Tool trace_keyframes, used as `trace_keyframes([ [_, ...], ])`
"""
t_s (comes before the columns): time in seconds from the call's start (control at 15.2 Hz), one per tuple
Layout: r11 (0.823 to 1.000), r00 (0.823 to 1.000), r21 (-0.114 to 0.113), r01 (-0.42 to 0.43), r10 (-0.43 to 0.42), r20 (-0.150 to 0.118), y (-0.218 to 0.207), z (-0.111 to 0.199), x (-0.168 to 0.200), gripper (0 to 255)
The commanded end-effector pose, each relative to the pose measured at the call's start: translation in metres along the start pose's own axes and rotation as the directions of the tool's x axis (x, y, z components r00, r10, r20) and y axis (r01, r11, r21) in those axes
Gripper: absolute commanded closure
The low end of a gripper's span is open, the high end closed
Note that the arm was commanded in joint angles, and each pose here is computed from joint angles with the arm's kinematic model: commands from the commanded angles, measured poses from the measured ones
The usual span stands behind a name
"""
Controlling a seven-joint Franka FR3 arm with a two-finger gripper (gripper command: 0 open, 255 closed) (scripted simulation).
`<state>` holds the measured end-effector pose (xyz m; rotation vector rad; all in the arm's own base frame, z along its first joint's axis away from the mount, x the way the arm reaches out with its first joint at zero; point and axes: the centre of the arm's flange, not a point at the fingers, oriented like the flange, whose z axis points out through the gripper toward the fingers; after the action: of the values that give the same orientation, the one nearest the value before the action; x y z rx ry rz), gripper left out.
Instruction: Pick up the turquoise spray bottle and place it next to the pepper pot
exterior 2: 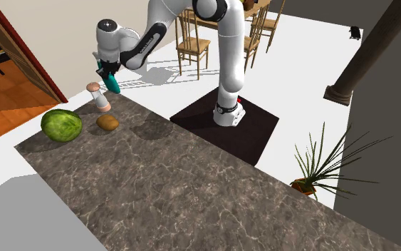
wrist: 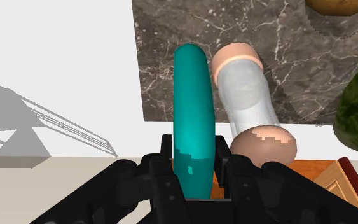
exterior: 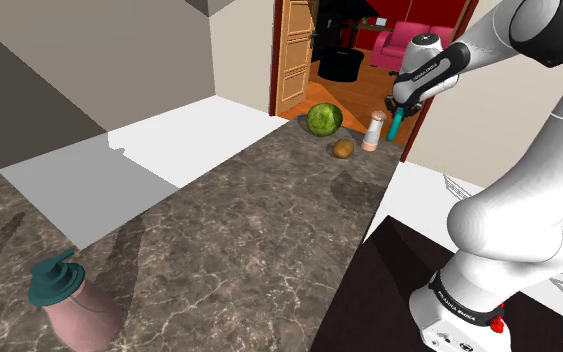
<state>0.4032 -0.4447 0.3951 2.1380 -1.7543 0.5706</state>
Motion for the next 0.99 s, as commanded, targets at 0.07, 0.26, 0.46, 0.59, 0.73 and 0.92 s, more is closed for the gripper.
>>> trace_keyframes([
  [0.07,1.000,1.000,0.001,0.000,0.000,-0.001,-0.001,0.015,-0.008,255],
  [0.26,1.000,1.000,0.001,0.000,0.000,-0.001,-0.001,0.028,-0.016,255],
  [0.46,1.000,1.000,0.001,0.000,0.000,-0.001,-0.001,0.042,-0.023,255],
  [0.59,1.000,1.000,0.001,0.000,0.000,-0.001,-0.001,0.051,-0.029,255],
  [0.73,1.000,1.000,0.001,0.000,0.000,-0.001,-0.001,0.061,-0.034,255],
  [0.92,1.000,1.000,0.001,0.000,0.000,-0.001,-0.001,0.073,-0.041,255],
])
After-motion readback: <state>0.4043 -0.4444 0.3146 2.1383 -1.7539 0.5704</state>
